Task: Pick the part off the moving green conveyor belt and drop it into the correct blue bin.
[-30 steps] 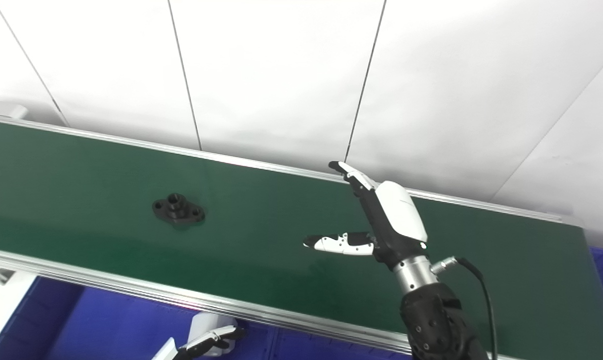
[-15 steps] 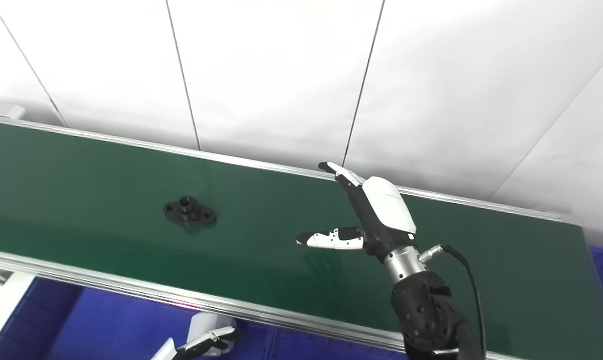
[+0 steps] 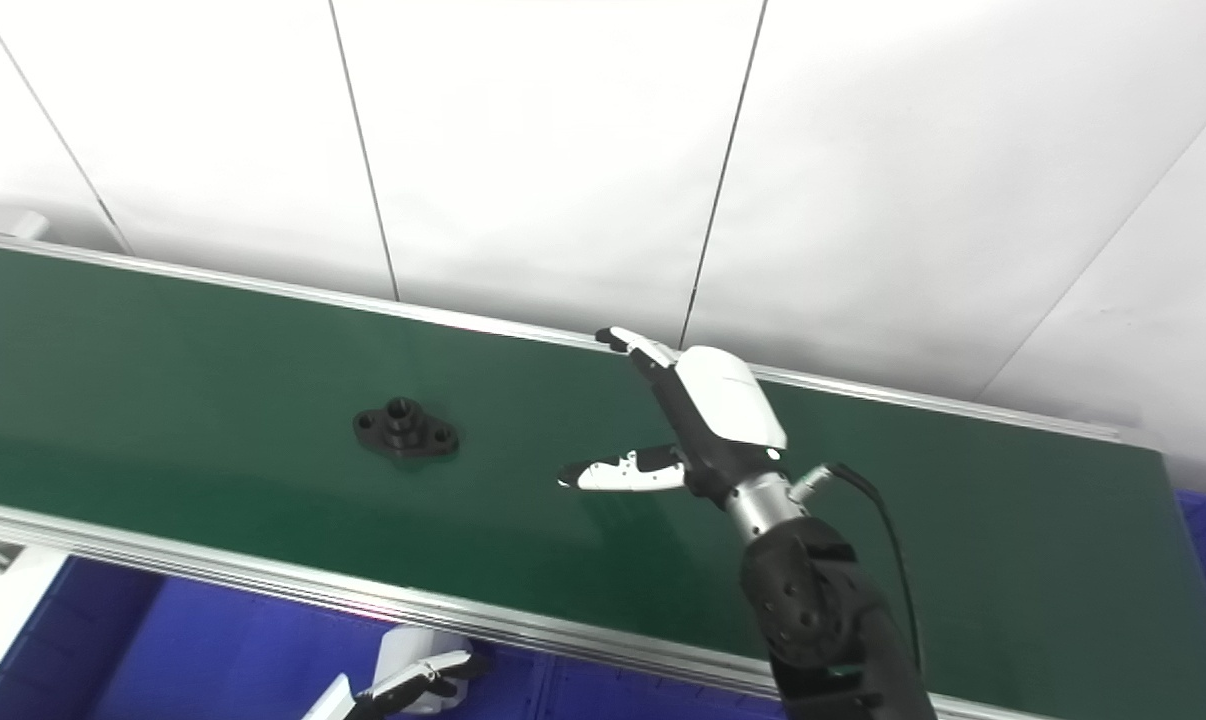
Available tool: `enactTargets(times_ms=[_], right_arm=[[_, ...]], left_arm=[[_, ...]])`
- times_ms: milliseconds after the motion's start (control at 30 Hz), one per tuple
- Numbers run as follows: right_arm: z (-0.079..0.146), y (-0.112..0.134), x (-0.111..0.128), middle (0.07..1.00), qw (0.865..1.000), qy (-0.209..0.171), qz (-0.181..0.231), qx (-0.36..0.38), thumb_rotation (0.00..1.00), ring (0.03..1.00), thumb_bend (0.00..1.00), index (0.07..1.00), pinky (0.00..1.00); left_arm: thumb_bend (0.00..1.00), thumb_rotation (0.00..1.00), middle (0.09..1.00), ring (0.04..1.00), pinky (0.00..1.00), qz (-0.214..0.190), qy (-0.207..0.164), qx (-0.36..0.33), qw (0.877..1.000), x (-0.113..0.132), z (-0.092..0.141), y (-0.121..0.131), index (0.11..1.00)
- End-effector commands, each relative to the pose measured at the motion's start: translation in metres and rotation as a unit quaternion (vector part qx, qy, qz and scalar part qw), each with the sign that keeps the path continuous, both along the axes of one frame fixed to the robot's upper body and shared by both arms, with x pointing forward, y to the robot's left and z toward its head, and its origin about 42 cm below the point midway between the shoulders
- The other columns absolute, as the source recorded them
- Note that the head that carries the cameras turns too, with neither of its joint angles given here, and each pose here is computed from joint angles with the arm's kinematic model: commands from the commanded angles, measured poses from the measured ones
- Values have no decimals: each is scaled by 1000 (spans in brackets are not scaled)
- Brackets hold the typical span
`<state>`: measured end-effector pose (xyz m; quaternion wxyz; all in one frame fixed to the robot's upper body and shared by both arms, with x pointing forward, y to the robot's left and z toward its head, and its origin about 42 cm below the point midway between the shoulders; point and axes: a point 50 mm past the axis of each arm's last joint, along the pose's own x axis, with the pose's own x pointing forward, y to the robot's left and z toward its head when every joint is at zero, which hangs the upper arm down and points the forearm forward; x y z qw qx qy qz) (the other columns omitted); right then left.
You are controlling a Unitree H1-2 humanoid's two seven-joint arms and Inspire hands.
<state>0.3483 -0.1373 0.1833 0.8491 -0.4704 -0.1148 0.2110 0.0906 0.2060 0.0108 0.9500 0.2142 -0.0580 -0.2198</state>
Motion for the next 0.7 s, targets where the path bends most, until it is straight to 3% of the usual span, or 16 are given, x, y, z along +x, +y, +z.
enactTargets(times_ms=[0, 367, 500, 667], right_arm=[[14, 8, 12, 862, 1000, -27, 3, 3, 476, 830, 813, 882, 731], [-1, 15, 32, 862, 1000, 2, 3, 2, 490, 828, 789, 904, 734], [-1, 16, 35, 871, 1000, 10, 14, -1, 612, 839, 751, 906, 764], [1, 20, 40, 878, 999, 26, 21, -4, 687, 844, 721, 908, 766]], left_arm=[[819, 427, 857, 818, 733, -4, -18, -6, 1000, 4, 5, 6, 830], [827, 434, 855, 818, 731, 0, -15, -7, 1000, 5, 3, 6, 831], [824, 425, 857, 816, 731, -1, -12, -6, 1000, 5, 3, 7, 834], [826, 449, 860, 817, 730, -2, -11, -5, 1000, 5, 3, 7, 837]])
